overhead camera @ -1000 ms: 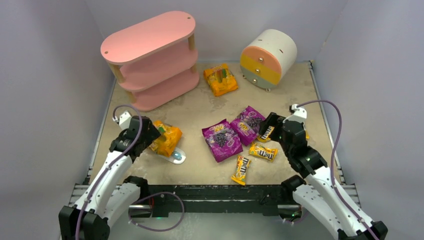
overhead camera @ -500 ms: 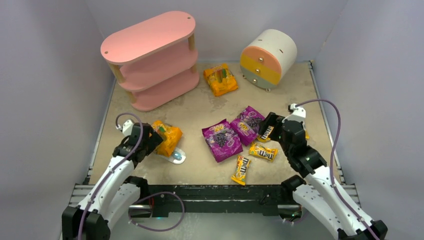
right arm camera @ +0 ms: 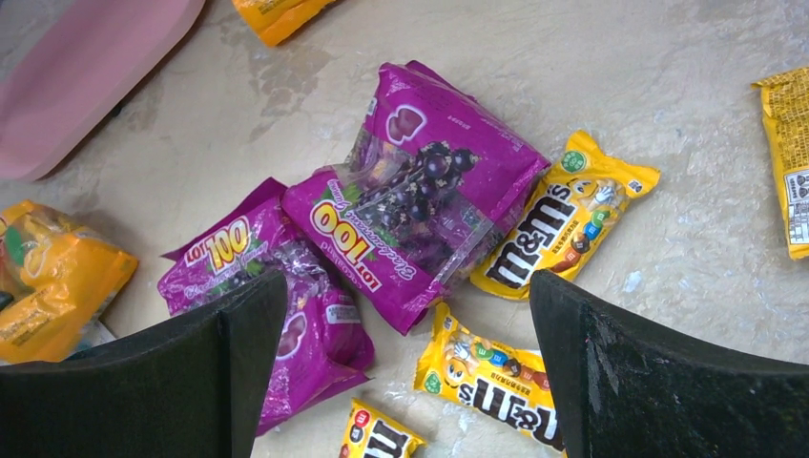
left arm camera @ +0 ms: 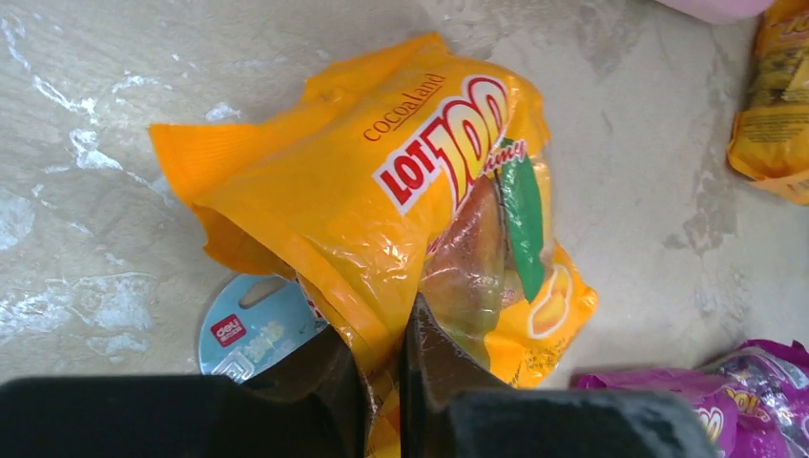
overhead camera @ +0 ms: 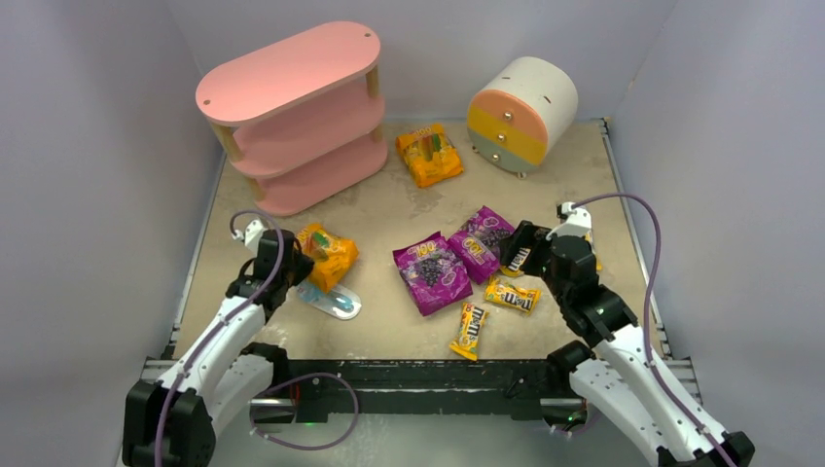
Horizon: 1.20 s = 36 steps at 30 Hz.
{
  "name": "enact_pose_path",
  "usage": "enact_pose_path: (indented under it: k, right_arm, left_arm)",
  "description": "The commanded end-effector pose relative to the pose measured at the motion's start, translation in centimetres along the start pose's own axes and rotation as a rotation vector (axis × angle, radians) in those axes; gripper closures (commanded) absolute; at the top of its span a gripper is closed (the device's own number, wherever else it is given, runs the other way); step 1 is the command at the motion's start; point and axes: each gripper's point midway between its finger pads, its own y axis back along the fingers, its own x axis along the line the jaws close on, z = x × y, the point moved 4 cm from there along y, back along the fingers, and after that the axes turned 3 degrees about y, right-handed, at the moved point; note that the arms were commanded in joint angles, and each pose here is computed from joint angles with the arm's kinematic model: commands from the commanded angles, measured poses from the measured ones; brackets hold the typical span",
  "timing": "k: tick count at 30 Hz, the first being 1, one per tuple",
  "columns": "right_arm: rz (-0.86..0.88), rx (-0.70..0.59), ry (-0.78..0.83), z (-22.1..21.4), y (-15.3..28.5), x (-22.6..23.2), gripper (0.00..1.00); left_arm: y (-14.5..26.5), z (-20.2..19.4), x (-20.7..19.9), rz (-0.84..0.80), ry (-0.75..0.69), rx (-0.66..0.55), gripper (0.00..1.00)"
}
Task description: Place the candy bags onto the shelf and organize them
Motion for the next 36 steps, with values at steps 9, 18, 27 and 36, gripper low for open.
enact_pose_path:
  k: [9,18,27,36]
  right_arm:
    - [0.203,-0.003,0.055,1.3,1.2,2.9,0.01]
    - [0.688,-0.019,0.089,2.2,3.8,9.3,0.01]
    - [1.045,0.009,0.074,5.1,6.5,14.5,0.01]
    - [1.29,0.158,0.016,5.2,7.0,17.3,0.01]
  left_arm:
    - [8.3,3.7,-11.7,-0.773,-0.306,-0.092,1.0]
    - [15.6,1.5,-17.8,-1.466,-0.52,0.04,1.0]
    - [22.4,-2.1,-18.3,-1.808,-0.837,-0.04,1.0]
    - [22.8,-2.4,-18.6,-1.818,-0.849,-0.002,1.0]
